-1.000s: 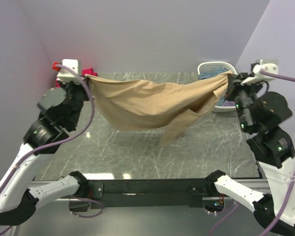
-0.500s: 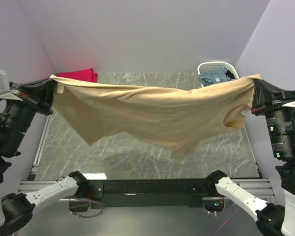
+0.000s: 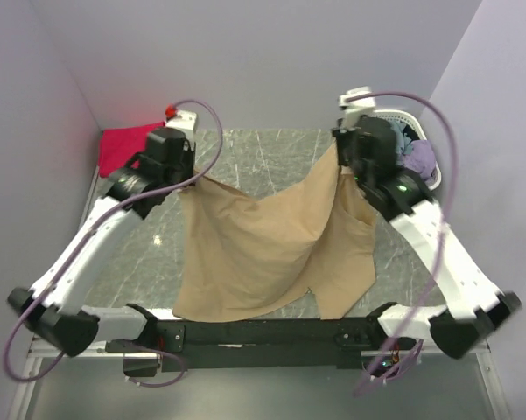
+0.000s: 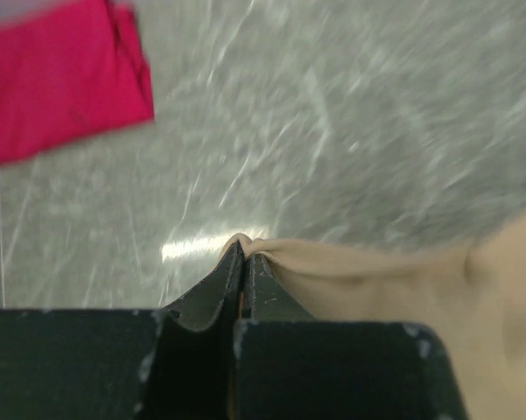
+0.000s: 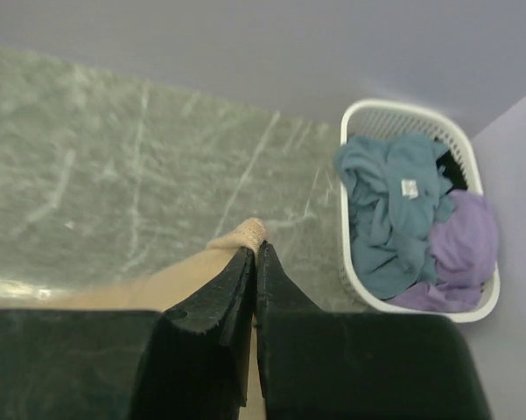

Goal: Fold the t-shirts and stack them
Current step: Flatten the tshirt out

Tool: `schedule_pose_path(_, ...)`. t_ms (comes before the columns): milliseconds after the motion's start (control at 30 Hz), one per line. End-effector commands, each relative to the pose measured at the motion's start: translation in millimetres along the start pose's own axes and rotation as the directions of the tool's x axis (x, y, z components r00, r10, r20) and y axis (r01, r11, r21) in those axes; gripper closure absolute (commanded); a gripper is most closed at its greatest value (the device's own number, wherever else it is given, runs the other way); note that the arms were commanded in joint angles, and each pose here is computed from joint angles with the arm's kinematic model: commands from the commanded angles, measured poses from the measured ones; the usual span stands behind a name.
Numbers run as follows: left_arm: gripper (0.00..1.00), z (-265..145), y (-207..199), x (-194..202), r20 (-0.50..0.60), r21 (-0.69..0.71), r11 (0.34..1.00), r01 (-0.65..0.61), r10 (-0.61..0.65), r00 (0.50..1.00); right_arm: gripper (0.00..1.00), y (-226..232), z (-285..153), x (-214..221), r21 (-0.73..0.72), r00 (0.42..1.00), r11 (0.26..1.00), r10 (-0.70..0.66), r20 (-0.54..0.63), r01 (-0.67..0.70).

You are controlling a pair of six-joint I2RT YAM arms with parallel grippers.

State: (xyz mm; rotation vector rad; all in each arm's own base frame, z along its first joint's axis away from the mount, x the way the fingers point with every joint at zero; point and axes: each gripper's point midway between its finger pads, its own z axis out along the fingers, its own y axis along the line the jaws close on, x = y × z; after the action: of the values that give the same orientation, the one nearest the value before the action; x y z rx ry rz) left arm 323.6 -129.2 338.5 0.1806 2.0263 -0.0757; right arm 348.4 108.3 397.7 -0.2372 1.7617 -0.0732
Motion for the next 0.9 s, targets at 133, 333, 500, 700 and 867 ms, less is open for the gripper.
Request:
schedule_pose_path(133, 0.99, 85, 34, 53, -0.107, -0.156, 0.985, 0.079, -0.096, 0.99, 0.97, 9, 89, 50, 0.12, 0.995, 0.993, 0.008, -0.095, 0.004)
schedule_pose_path(333, 0.99, 150, 42, 55, -0.066, -0.183, 0.978, 0.096, -0.11, 0.992, 0.99, 11, 160, 92, 0.183, 0.983, 0.983, 0.019, -0.184, 0.015)
schedule_pose_path(500, 0.99, 216, 47, 66, -0.115, -0.2, 0.978, 0.059, -0.083, 0.99, 0.99, -3, 215, 122, 0.249, 0.972, 0.968, 0.051, -0.228, 0.007)
schedule_pose_path(700, 0.99, 263, 76, 73, -0.069, -0.253, 0.963, 0.091, -0.111, 0.991, 1.0, -28, 259, 128, 0.329, 0.975, 0.944, 0.107, -0.196, -0.037)
schedule_pose_path(867, 0.99, 276, 104, 85, -0.076, -0.335, 0.94, 0.072, -0.103, 0.992, 1.0, -39, 280, 123, 0.378, 0.985, 0.924, 0.119, -0.124, -0.064)
